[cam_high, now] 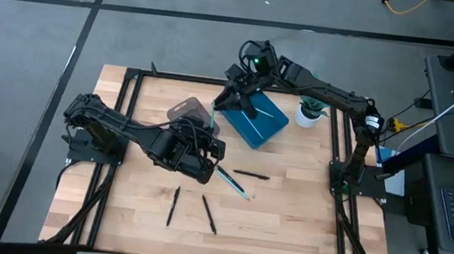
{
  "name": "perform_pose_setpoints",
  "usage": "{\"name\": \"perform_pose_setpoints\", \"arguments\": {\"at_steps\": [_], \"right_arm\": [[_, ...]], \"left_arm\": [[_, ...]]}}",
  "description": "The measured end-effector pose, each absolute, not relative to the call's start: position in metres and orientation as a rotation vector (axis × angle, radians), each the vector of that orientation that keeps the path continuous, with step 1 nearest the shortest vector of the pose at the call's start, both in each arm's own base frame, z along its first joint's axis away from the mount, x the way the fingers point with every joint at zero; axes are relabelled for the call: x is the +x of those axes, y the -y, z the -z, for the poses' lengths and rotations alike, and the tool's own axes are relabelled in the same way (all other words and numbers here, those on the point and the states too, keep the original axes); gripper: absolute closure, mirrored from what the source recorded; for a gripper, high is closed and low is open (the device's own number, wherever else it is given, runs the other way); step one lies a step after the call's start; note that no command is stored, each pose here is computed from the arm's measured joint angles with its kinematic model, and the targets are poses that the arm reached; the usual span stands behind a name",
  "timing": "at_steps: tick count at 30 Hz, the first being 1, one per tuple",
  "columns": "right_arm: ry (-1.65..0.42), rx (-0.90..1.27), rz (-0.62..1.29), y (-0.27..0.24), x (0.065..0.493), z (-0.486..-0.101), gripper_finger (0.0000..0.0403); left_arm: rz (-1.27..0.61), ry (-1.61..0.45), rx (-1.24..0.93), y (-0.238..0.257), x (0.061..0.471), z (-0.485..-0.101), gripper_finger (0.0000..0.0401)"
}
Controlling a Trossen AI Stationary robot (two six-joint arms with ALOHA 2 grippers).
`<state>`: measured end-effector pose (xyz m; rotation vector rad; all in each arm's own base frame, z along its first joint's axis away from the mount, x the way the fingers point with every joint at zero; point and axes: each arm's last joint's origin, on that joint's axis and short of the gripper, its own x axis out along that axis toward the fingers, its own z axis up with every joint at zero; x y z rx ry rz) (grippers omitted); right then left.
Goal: Sort pens & pencils
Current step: Put the light blue pencil into the blue bin
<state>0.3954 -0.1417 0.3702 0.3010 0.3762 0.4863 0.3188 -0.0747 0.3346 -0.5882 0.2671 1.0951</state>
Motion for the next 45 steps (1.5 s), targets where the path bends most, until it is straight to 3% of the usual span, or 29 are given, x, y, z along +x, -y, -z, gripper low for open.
{"name": "perform_pose_setpoints", "arguments": {"at_steps": [36,45], "right_arm": [[-0.388,0.291,-0.426,0.1414,0.3967,-0.369,0.03],[-0.387,0.286,-0.426,0.1411,0.3969,-0.369,0.0362]], "left_arm": [[-1.097,-0.278,-0.598,0.0727,0.3194,-0.3342,0.0362],[-1.093,-0.273,-0.601,0.0722,0.3205,-0.3345,0.0362]]}}
